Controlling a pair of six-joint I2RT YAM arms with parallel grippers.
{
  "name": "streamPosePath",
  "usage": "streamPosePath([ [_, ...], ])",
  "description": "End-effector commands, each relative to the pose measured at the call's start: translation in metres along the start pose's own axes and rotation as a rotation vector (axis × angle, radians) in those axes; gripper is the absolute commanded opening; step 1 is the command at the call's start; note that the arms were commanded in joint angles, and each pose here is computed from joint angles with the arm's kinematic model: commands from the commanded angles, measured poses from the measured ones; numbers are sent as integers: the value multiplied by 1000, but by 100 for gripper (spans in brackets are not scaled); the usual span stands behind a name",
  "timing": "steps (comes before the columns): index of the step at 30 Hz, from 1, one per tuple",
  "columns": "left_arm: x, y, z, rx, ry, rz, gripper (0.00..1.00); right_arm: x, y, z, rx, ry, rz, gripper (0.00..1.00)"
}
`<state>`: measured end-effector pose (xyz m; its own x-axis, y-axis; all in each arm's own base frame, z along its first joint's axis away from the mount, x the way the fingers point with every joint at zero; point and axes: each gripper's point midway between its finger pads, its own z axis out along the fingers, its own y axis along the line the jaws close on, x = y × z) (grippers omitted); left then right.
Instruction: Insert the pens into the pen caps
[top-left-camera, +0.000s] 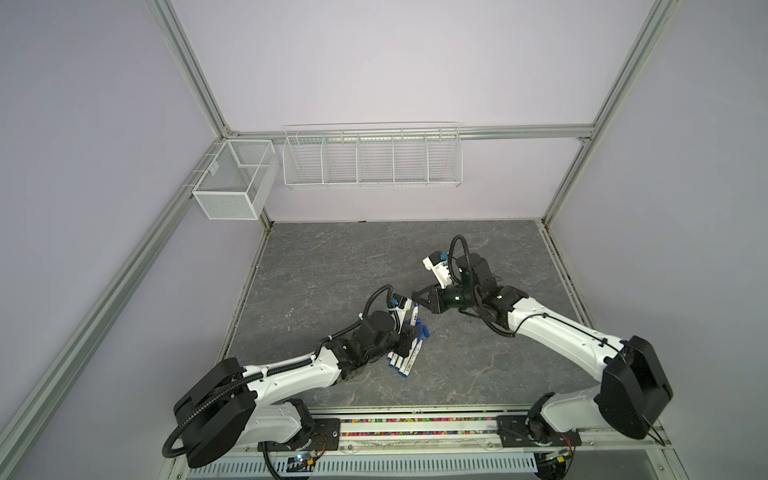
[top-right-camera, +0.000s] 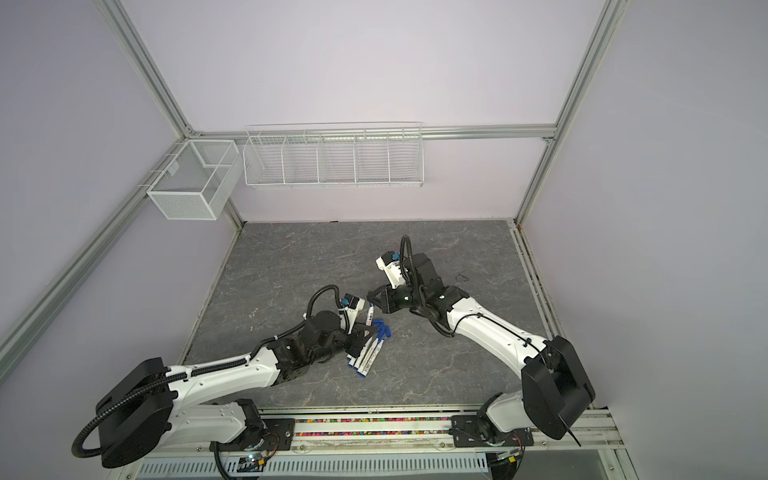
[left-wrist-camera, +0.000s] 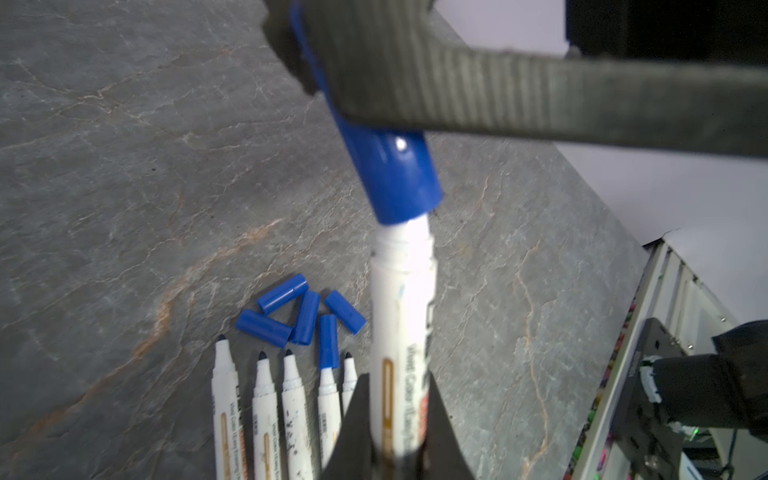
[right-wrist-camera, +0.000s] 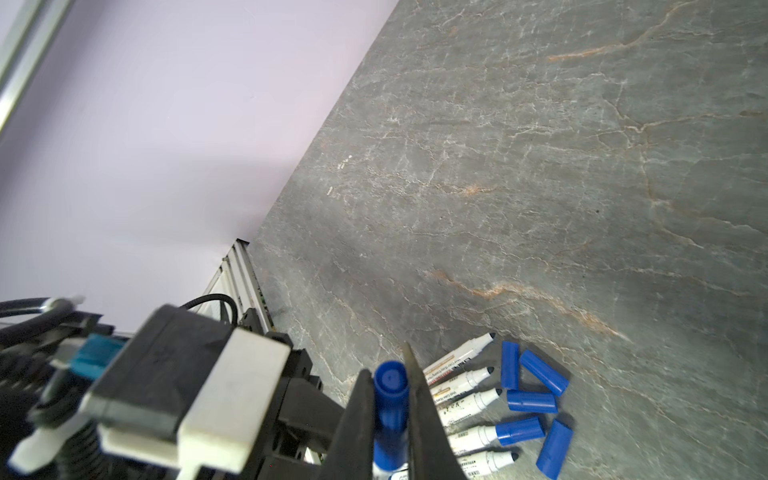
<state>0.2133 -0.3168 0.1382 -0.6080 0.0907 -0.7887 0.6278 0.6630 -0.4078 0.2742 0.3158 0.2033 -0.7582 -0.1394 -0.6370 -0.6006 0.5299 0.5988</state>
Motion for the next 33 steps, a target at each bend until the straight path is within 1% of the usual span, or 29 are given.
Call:
streamPosePath([
  [1,-44,-1,-4,21,-171,-68,0,27,12,-11,-96,125,39,10],
  [5,-50,1,-5,23,-182,-77,0,38,19,-22,-181,184,76,10],
  [8,-50,0,-4,26,-175,-64,0,50,20,-25,-203,223,85,10],
  [12,-41,-4,1,42,-110,3,0,63,19,-24,-205,253,98,10],
  [17,-33,-7,4,53,-56,47,0,77,25,-23,-219,311,91,9],
  [21,-35,-7,2,48,-59,67,0,88,28,-25,-231,351,107,9],
  [26,-39,-8,1,51,-78,57,0,98,28,-27,-231,383,148,9],
  [33,-43,-13,3,72,-84,54,0,103,32,-32,-242,407,195,8],
])
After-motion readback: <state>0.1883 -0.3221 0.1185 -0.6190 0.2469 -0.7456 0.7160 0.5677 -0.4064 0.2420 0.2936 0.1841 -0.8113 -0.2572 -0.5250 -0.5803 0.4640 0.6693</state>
